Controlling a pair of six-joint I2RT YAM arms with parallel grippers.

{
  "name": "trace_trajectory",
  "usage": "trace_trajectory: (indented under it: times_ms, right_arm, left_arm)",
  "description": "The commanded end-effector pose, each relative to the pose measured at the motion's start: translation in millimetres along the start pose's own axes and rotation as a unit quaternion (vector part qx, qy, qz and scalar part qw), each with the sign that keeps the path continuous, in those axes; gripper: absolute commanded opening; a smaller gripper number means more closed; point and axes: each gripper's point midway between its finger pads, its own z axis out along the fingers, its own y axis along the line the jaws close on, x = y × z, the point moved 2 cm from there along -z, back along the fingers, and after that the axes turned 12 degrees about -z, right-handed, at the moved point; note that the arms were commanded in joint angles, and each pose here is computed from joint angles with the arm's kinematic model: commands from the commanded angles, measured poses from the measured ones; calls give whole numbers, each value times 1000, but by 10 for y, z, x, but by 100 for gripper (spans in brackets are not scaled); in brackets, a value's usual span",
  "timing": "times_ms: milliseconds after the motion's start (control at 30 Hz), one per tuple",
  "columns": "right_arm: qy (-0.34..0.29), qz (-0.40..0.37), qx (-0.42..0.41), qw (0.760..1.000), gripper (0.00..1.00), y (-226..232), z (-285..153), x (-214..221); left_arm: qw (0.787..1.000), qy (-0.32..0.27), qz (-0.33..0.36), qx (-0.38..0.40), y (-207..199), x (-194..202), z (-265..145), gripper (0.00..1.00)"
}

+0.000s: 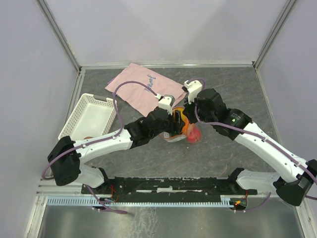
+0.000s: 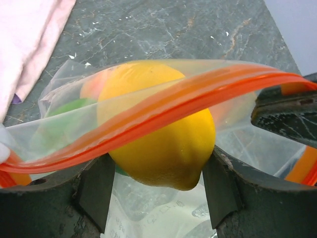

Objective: Place the food in the zip-top bag and seal the zipper
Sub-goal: Place the fake fruit in the zipper food storage bag.

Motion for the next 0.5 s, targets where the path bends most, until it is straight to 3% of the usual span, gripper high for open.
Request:
trace_trajectory:
  times_ms: [0, 300, 467]
  right_arm:
    - [-53, 16, -10, 998, 2, 28, -86, -230]
    - [-48, 18, -8, 999, 2, 26, -48, -192]
    - [-45, 17, 0, 999, 2, 2, -35, -178]
  left_arm:
    - [998, -58, -22, -2, -126, -303, 12, 66]
    - [998, -51, -27, 13, -169, -297, -65, 83]
    - [998, -43, -33, 42, -266, -324, -211, 86]
